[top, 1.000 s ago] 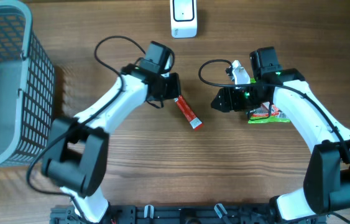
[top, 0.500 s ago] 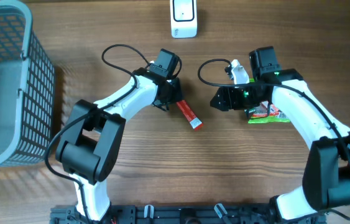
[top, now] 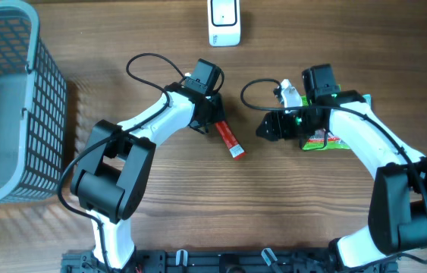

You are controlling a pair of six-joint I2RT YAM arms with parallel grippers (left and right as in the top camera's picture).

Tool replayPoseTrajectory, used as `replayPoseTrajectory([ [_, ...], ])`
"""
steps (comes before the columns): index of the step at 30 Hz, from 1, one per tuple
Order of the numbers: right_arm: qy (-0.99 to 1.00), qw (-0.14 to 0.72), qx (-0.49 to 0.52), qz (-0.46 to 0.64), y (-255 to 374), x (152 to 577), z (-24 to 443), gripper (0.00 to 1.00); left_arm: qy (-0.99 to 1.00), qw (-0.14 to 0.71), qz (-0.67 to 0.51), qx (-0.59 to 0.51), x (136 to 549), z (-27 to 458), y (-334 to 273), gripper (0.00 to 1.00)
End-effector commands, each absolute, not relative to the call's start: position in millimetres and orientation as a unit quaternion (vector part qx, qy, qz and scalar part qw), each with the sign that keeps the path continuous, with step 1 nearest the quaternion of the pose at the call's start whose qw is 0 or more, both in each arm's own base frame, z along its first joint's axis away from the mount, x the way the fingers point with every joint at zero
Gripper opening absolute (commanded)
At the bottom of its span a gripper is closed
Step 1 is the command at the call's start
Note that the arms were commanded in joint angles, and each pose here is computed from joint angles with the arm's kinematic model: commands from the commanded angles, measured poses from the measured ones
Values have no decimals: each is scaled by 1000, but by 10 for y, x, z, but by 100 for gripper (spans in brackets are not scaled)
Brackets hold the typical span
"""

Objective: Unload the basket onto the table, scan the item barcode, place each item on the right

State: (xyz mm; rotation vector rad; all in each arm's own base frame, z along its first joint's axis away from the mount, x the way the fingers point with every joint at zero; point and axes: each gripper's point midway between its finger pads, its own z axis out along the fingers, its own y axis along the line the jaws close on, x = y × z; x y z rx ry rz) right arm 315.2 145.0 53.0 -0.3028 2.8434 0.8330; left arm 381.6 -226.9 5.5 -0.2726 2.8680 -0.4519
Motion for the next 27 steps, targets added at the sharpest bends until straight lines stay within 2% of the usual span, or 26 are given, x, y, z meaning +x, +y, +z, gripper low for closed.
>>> replayPoseTrajectory([
  [1, 949, 63, -108, 289, 1480, 3043, 423, 65, 985, 74, -123, -96, 3653, -288, -2212, 45],
  [4, 949, 61, -108, 290, 1481, 3031, 420, 65, 988, 59, -115, -86, 3561, -421, -2266, 46],
  [5, 949, 62, -108, 290, 1482, 3033, 422, 65, 988, 57, -113, -84, 3545, -445, -2274, 34],
  [6, 949, 62, -108, 290, 1482, 3033, 422, 65, 988, 56, -113, -84, 3542, -447, -2275, 16],
  [7, 949, 61, -108, 290, 1483, 3033, 422, 65, 988, 56, -113, -84, 3542, -447, -2276, 4],
  [16, 919, 65, -134, 366, 1700, 2986, 596, 65, 984, 52, -131, -109, 3628, -263, -2133, 4],
  [20, 913, 60, -126, 384, 1744, 2970, 639, 65, 973, 67, -182, -126, 3782, 65, -2088, 4],
  [27, 909, 53, -107, 400, 1804, 2973, 683, 59, 951, 104, -260, -131, 3926, 704, -2063, 4],
])
